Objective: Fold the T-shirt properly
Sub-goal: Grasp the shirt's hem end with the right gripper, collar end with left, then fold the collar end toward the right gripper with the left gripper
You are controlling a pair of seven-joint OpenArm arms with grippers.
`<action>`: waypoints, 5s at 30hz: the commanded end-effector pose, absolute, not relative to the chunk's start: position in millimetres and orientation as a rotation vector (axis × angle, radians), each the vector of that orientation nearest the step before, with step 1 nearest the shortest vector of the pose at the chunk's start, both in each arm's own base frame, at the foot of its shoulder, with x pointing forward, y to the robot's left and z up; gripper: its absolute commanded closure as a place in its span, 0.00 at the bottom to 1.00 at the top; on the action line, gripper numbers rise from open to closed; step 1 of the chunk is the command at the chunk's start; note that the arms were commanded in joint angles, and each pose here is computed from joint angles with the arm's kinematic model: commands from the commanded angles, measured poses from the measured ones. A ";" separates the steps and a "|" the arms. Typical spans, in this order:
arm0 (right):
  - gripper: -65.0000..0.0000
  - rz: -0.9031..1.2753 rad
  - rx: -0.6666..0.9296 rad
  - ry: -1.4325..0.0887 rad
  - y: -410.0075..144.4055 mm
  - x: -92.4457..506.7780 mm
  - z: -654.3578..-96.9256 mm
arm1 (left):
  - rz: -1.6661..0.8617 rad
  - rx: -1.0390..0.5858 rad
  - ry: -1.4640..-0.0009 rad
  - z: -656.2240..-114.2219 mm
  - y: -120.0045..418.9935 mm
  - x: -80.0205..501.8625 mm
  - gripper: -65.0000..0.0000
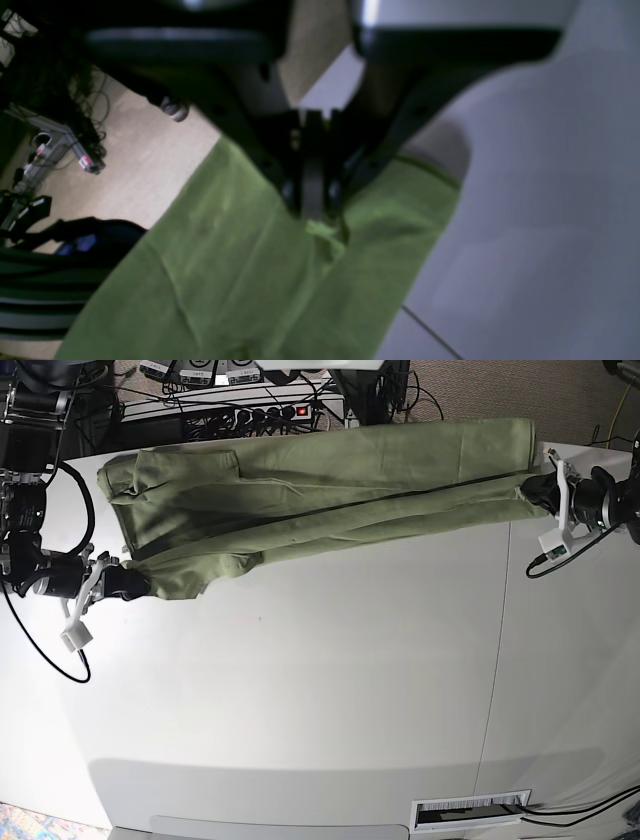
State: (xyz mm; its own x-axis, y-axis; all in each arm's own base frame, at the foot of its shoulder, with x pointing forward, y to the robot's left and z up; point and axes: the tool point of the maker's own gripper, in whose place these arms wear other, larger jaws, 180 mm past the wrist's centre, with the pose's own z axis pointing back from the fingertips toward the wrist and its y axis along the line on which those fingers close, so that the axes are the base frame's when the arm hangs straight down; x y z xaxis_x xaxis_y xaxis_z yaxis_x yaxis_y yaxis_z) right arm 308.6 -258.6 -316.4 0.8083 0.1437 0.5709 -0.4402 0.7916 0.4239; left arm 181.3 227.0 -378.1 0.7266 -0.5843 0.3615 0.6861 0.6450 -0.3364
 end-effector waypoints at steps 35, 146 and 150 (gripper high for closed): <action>0.83 0.410 0.735 -0.723 -171.8 345.7 -290.1 | -0.780 -0.482 -0.260 -358.9 220.8 188.3 0.58; 1.00 0.749 0.320 -0.410 -117.2 311.6 -411.1 | -0.189 -0.516 -0.603 -345.5 272.9 240.1 1.00; 1.00 0.774 0.411 -0.469 -87.9 312.0 -387.4 | -0.196 -0.524 -0.612 -336.4 276.8 242.6 1.00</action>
State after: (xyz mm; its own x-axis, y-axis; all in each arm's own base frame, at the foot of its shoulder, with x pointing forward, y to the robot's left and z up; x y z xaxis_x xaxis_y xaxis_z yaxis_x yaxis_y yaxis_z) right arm 301.7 -82.8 -396.5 0.6379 0.5624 0.5260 -0.7389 0.6395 0.2123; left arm 234.3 268.5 -349.7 0.8270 -0.0145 0.5620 0.3120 0.8434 -0.4374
